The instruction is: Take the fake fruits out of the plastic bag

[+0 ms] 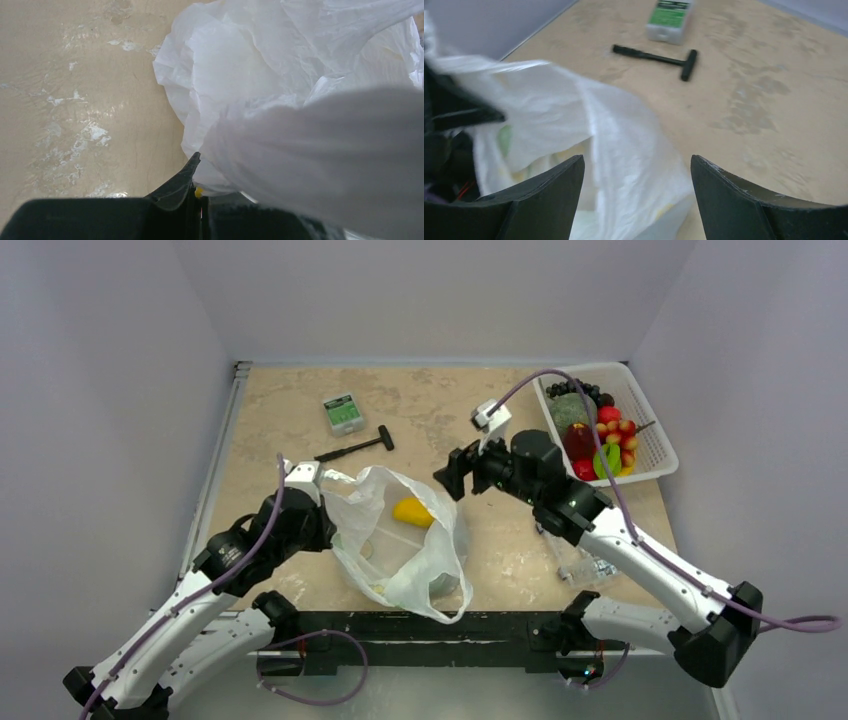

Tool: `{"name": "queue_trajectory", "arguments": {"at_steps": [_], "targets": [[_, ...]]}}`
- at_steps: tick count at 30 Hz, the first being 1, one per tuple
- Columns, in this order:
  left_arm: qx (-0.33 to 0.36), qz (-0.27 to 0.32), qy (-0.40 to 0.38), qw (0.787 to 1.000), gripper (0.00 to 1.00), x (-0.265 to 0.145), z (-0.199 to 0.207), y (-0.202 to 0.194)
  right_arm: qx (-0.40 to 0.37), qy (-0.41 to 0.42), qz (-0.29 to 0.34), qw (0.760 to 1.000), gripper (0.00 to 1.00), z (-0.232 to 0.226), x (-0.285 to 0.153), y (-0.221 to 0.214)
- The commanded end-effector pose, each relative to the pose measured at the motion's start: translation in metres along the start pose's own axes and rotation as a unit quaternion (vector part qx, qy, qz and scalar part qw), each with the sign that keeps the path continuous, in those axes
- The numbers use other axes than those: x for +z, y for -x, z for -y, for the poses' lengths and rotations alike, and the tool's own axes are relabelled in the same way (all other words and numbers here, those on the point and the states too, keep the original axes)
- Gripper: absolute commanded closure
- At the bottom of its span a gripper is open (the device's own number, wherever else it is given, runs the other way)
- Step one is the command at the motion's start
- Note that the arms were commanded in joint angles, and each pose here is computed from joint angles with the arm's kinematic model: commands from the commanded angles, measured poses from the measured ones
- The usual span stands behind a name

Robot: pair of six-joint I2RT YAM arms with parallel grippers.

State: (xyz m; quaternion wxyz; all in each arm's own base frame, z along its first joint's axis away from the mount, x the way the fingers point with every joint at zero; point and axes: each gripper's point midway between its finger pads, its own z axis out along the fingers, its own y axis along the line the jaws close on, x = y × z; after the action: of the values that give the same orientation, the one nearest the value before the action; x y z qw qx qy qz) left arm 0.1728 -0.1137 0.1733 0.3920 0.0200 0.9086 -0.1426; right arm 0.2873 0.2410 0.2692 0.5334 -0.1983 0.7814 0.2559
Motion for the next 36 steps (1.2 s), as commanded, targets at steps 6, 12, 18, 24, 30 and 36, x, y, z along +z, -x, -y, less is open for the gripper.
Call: {"name": "queue_trajectory", "arguments": {"at_steps": [6,12,18,24,30,36], "targets": [[-0.064,-0.004,0.002,0.998,1.0,0.008,0.002,-0.011,-0.115,0.171,-0.049,0.977,0.27,-0.12,-0.024,-0.05],[-0.04,-0.002,0.028,0.999,1.0,-0.001,-0.007,-0.003,-0.205,0.111,-0.127,0.964,0.27,-0.138,0.022,-0.104],[-0.023,0.002,0.037,0.999,1.0,0.003,-0.011,-0.002,-0.28,-0.016,-0.154,0.947,0.25,-0.098,0.067,-0.136],[-0.014,-0.004,0.04,0.999,1.0,0.008,-0.01,-0.002,-0.358,-0.124,-0.154,0.912,0.21,-0.062,0.093,-0.148],[-0.015,0.007,0.04,0.999,1.0,0.007,-0.012,0.0,-0.382,-0.138,-0.156,0.901,0.16,-0.053,0.103,-0.157],[-0.015,0.007,0.034,0.999,1.0,0.008,-0.01,-0.001,-0.362,-0.138,-0.17,0.906,0.16,-0.049,0.115,-0.174]]}}
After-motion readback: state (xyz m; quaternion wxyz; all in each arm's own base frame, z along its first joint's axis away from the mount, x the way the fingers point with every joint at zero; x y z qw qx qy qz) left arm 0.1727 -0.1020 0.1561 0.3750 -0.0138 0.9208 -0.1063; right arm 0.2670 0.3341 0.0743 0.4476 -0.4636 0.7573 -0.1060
